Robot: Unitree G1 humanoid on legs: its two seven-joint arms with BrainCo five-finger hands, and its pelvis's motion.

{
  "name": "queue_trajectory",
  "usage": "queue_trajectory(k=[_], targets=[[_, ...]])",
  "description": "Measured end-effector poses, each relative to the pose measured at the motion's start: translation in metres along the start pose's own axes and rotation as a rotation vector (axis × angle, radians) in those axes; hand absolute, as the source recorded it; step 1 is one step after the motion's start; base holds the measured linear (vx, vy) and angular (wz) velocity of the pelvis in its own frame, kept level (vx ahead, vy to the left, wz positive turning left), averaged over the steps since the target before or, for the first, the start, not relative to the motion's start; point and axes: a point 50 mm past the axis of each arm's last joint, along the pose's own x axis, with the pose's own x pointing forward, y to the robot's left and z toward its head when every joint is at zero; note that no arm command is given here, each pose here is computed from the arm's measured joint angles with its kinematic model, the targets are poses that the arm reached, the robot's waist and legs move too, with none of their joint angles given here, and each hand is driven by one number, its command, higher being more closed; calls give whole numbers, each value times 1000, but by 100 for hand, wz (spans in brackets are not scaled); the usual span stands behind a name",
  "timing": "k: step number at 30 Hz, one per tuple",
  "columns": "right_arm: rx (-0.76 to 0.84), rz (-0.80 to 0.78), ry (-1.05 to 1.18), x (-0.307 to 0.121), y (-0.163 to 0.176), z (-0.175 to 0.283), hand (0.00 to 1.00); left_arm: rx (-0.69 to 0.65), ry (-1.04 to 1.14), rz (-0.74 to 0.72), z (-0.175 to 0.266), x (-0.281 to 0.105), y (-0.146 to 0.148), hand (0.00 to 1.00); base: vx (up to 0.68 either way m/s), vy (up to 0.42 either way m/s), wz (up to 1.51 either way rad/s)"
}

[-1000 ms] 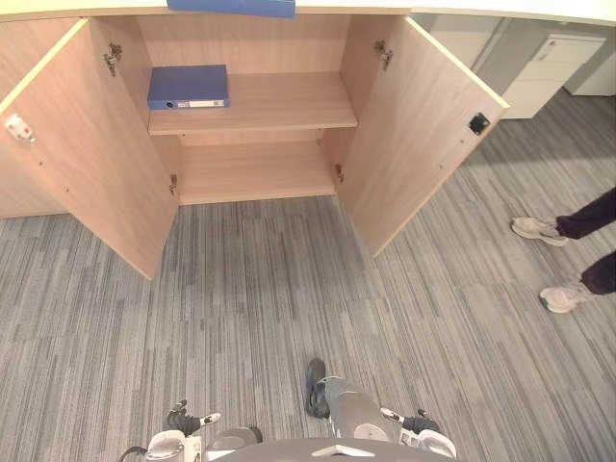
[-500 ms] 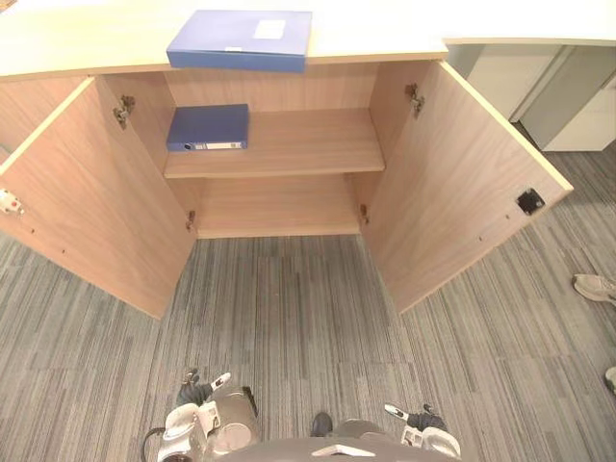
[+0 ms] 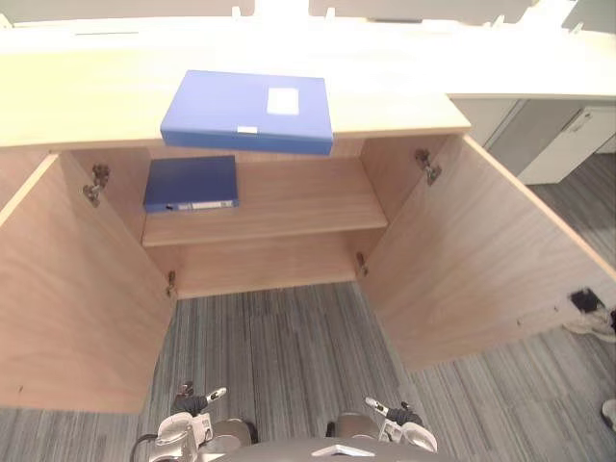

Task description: Walk over to the cabinet, pick up the folder, carry it to the office cabinet, place the folder inside the office cabinet, then close the office cabinet door

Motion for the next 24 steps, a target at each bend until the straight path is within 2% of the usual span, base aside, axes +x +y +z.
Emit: queue_trajectory(k=[5, 7, 13, 21, 24], targets=[[9, 6, -25, 1, 2, 6, 0, -13, 1, -11, 0, 0, -6, 0, 400, -101, 38], [-13, -15, -53, 5, -9, 17, 0, -75, 27, -37, -8, -3, -23, 0, 508, -188, 29], [-41, -19, -28, 5, -13, 14, 0, -127, -25, -50, 5, -3, -30, 0, 381, -170, 24], [-29, -27, -14, 4, -15, 9, 0, -103, -50, -96, 13, -2, -41, 0, 177, 107, -17], [-14, -16, 29, 0, -9, -7, 0, -65, -46, -69, 12, -1, -26, 0, 78, 151, -4]])
